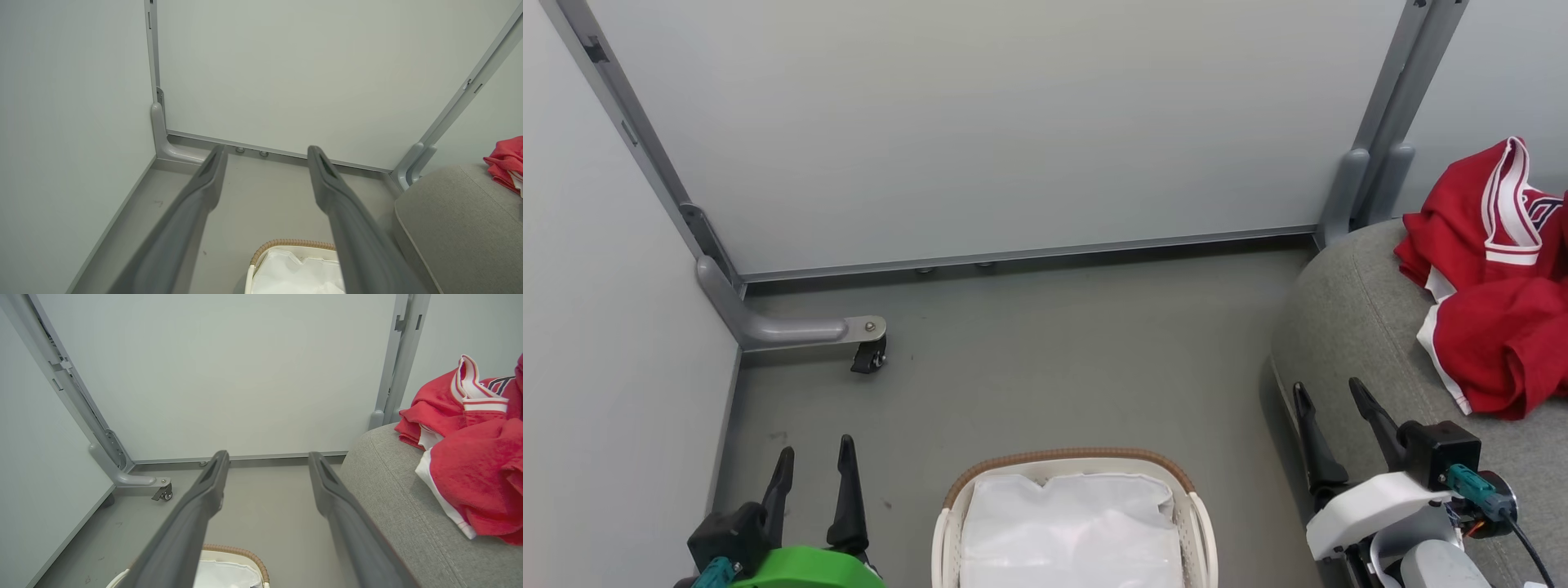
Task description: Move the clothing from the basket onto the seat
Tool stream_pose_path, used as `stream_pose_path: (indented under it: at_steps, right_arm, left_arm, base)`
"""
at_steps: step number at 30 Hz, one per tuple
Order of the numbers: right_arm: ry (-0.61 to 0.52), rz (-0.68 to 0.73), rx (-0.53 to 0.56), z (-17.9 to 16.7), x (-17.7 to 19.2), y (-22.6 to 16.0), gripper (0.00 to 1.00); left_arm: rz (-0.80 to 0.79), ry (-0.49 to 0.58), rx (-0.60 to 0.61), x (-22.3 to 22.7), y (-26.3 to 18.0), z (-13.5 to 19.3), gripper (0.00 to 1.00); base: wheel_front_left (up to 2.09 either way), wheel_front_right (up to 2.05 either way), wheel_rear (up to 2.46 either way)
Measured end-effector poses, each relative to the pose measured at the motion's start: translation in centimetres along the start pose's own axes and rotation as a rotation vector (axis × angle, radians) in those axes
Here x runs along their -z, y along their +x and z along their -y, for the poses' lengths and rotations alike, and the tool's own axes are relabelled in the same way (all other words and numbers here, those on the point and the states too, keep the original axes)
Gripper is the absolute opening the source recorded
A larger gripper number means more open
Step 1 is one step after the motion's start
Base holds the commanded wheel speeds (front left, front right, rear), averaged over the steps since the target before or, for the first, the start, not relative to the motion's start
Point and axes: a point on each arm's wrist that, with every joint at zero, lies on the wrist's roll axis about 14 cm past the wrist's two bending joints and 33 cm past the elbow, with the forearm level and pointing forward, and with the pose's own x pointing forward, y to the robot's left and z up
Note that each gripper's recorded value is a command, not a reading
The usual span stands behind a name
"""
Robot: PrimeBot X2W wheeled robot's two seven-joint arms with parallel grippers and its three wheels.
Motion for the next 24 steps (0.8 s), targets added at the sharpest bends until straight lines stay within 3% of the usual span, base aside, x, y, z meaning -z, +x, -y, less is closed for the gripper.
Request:
stream_pose_path:
  at_steps: [5,6,11,24]
  right_arm:
    - [-0.003,-0.003,-0.002,0.0,0.1,0.1,1.00]
    - [-0.003,-0.003,-0.002,0.0,0.1,0.1,0.00]
    - [0.020,-0.068,0.016,0.2,2.2,-0.9,0.00]
    - [0.248,-0.078,0.097,1.6,2.2,-1.0,0.00]
  left_arm:
    - [0.000,-0.009,-0.002,0.0,0.1,0.0,1.00]
    - [0.001,-0.011,-0.002,0.0,0.1,0.0,0.00]
    - [-0.052,-0.017,-0.023,1.6,-0.6,-0.6,0.00]
    - [-0.079,-0.220,-0.086,1.8,-0.4,-1.8,0.00]
  base:
    - [0.00,0.00,0.00]
    - [0.00,0.00,0.00]
    - [0.00,0.00,0.00]
    - [0.00,0.00,0.00]
